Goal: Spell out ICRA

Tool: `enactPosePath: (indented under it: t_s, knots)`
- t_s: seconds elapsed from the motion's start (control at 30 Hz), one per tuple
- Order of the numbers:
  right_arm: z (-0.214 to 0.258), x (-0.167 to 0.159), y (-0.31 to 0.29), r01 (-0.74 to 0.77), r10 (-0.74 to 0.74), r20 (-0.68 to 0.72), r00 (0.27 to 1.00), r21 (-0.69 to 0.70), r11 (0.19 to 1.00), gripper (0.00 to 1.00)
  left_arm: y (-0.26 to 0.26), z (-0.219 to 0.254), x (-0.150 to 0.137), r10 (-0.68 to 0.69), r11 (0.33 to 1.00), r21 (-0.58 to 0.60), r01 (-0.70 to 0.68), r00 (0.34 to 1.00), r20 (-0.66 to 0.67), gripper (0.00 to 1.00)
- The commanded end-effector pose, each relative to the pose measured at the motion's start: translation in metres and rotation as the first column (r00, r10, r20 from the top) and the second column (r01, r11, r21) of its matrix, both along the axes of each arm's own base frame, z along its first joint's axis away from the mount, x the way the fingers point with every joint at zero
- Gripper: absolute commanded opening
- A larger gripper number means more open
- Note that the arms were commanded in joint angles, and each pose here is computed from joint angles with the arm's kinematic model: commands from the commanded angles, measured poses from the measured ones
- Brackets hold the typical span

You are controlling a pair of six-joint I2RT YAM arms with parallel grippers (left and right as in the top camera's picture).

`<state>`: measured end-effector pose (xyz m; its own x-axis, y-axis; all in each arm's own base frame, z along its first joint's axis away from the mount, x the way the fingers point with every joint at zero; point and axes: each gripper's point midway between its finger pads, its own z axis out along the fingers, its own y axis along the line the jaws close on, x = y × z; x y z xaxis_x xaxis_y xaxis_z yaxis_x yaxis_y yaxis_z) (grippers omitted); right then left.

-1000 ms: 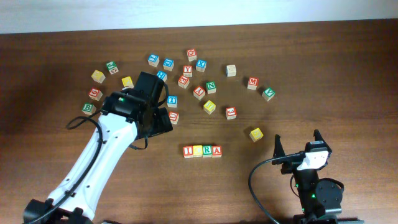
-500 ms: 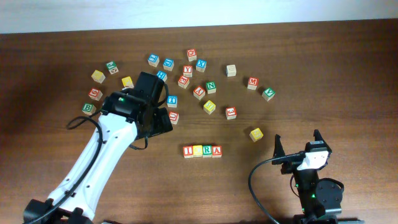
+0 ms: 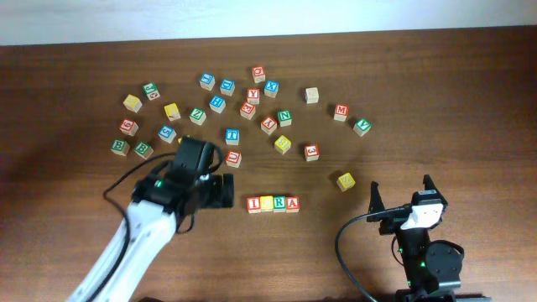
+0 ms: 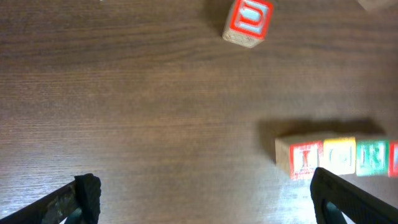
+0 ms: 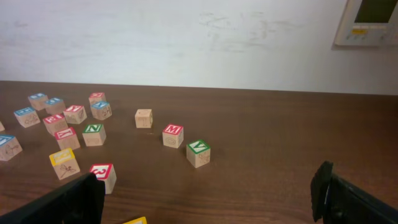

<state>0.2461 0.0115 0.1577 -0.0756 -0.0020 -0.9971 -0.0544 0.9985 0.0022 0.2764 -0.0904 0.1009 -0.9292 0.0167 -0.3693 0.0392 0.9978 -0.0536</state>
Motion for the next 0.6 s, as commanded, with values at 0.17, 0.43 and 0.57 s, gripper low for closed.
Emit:
enactPosePath:
  t_s: [0.17,0.43,0.57]
  knots:
    - [-0.001,0.0,0.001,-0.002,0.002,-0.001,1.0,0.007,1.0,0.98,0.022,0.047,-0.03,-0.033,0.998,-0.05,0.046,0.972,0.234,0.99]
    - [-0.001,0.0,0.001,-0.002,0.002,-0.001,1.0,0.007,1.0,0.98,0.028,0.028,-0.055,-0.088,0.991,-0.052,0.122,0.9,0.428,0.99]
    - [-0.001,0.0,0.001,-0.002,0.002,-0.001,1.0,0.007,1.0,0.98,0.019,0.021,-0.046,-0.059,0.974,-0.139,0.181,0.789,0.611,0.99]
